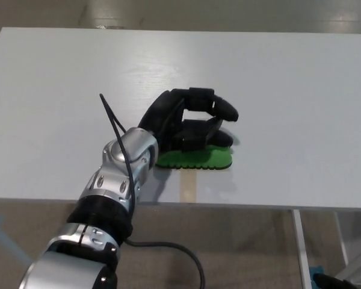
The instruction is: Use the left hand to press on the green eraser and wipe the desk from center to the left and then back to center.
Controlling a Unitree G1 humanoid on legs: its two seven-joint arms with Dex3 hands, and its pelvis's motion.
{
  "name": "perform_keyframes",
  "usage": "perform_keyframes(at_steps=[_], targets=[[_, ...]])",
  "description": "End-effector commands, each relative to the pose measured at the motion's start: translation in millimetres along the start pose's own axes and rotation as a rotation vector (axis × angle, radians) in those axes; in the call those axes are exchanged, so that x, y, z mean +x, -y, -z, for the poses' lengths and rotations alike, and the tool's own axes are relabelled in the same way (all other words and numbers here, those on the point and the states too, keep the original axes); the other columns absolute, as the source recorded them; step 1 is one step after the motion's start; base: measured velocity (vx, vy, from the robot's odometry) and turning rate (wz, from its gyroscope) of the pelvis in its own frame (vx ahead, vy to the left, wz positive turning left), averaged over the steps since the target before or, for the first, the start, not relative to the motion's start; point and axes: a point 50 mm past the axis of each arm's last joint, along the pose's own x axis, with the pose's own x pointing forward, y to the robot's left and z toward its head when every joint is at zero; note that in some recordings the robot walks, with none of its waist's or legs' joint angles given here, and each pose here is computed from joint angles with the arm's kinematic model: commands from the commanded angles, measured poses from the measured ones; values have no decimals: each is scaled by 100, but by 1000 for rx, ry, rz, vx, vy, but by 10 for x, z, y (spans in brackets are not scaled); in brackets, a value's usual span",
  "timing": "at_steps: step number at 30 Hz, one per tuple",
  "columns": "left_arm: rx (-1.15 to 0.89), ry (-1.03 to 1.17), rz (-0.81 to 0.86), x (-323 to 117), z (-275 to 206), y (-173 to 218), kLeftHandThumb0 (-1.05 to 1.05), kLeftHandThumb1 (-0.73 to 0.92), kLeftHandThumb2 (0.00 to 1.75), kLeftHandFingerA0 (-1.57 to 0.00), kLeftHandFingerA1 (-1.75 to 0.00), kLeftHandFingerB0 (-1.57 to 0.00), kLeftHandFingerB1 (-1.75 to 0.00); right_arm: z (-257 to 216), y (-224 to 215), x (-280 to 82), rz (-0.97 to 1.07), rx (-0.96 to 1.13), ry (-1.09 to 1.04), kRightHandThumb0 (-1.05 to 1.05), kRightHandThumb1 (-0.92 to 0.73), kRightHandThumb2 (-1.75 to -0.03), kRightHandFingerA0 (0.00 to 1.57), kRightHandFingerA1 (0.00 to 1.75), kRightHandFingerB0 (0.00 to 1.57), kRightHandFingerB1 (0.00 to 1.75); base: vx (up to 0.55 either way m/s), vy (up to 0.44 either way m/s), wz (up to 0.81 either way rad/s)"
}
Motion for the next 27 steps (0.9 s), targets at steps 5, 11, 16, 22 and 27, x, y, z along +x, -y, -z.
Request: perform_keyframes(at_steps=[5,11,16,22,27], targets=[[16,-28,-63,-80,161,-105,-15,81,71,-98,-68,-95,-95,13,-29,-11,0,26,-12,-24,-68,-60,68,50,68,51,0,0,0],[3,-52,-59,-124,283,-89,-14,82,70,-99,-67,-94,-95,5,-43,-5,-14,28,-13,-22,-69,-60,69,52,70,51,0,0,0],[-46,-70,-62,-161,422,2,-14,80,72,-100,-67,-94,-94,-9,-36,8,-17,38,-13,-24,-70,-60,66,48,68,51,0,0,0],[-73,-81,-51,-232,600,143,-14,80,73,-99,-64,-96,-91,-19,-54,4,-18,47,-3,-24,-70,-60,66,49,68,51,0,0,0],[-91,-83,-43,-261,667,211,-14,81,70,-100,-63,-97,-89,-11,-58,-1,-14,49,-8,-25,-69,-60,66,49,68,50,0,0,0]])
